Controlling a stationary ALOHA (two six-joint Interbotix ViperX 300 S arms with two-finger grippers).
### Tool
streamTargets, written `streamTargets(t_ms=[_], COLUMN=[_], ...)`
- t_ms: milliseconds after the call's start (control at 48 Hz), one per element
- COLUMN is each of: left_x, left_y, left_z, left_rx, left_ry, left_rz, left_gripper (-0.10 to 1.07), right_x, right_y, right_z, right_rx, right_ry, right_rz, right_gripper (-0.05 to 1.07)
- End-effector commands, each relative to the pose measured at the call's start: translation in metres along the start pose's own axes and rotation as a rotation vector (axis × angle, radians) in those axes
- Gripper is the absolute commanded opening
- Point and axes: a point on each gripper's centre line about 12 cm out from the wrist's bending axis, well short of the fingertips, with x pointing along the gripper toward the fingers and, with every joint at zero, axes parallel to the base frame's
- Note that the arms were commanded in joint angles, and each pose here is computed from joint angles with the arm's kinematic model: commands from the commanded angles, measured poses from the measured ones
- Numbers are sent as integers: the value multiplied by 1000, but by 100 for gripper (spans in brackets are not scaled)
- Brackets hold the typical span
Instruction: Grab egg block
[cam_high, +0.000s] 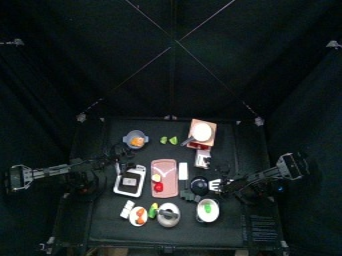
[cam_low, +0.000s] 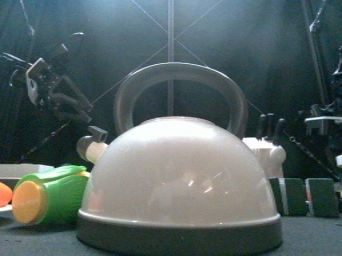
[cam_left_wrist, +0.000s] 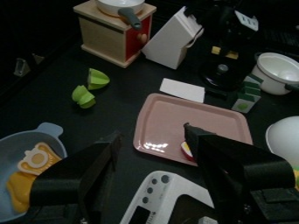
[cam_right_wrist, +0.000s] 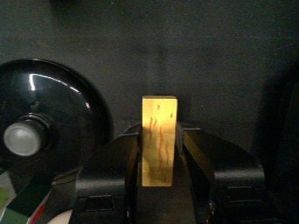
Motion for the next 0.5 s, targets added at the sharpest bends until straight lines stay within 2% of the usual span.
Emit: streamTargets(t_ms=[0,271,479], left_x=[1,1,1], left_y=[0,0,-1], left_z=[6,5,5], left_rx=[2,2,6], left_ry=[-16,-13,-17], left_rz=[0,1,-7], left_gripper=[93,93,93], right_x=[-14,-25,-35], right_y=[5,2,12], right_z=[5,12,14], right_rx=[16,12,-27], right_ry=[-5,-33,-58], right_rz=[45,66,118], right_gripper=[61,61,61])
